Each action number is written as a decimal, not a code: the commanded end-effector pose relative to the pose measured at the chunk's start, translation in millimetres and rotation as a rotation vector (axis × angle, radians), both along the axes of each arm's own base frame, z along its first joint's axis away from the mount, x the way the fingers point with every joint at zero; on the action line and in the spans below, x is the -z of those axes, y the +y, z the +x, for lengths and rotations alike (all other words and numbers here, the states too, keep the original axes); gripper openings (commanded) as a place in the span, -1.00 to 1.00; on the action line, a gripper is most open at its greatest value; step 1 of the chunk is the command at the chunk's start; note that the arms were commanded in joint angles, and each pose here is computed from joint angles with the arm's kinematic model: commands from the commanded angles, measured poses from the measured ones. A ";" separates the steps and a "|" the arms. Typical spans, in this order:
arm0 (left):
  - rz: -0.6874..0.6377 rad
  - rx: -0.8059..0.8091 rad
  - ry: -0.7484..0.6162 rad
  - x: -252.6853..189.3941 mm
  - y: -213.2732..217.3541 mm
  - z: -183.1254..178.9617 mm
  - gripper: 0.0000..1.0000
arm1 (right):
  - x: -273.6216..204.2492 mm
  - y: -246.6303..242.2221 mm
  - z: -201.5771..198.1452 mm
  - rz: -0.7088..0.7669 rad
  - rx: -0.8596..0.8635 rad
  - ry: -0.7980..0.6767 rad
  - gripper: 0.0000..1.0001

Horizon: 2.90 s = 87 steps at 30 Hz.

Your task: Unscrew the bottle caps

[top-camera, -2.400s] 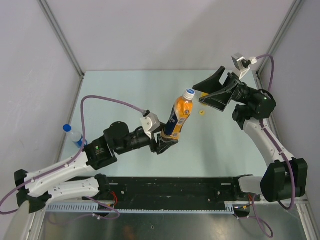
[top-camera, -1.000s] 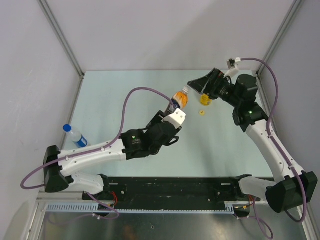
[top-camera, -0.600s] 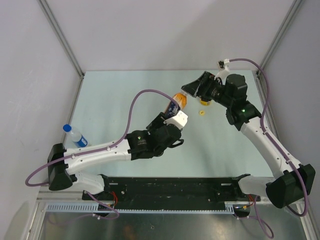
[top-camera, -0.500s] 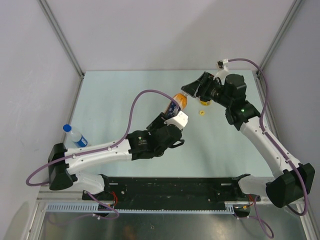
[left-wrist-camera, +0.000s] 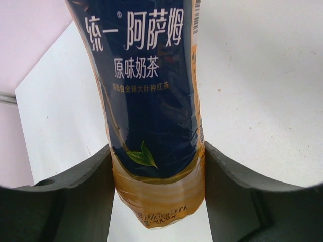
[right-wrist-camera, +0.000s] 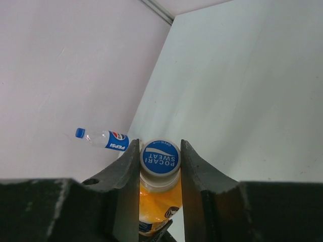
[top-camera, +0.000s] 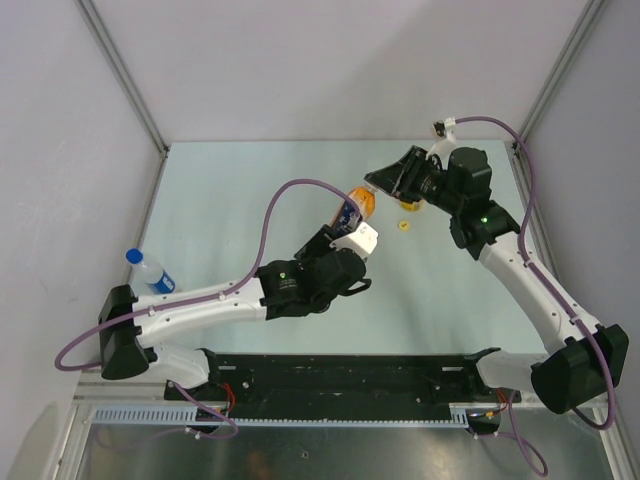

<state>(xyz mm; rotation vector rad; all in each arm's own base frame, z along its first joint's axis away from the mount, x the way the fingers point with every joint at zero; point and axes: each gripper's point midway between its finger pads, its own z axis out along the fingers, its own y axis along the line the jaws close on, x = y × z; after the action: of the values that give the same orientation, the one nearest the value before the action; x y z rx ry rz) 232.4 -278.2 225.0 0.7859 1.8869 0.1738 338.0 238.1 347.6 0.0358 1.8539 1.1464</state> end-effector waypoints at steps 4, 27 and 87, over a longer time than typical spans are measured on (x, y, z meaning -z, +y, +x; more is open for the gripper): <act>-0.026 -0.003 -0.028 -13.8 -3.0 1.2 -1.00 | -36.6 0.3 -6.5 0.004 -0.037 -0.140 -1.00; -0.441 0.520 0.149 -56.9 -48.8 -56.2 -1.00 | -91.4 -9.3 -66.2 0.113 -0.383 -0.452 -1.00; -0.621 0.789 0.073 -75.1 -21.5 -87.7 -1.00 | -127.4 -2.7 -132.7 0.137 -0.603 -0.721 0.93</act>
<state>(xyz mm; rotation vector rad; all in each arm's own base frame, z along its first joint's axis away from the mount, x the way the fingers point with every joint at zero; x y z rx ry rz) 136.9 -303.4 288.4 1.0667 1.4754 -0.9238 203.8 234.5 472.8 -0.7996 1.1672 1.4616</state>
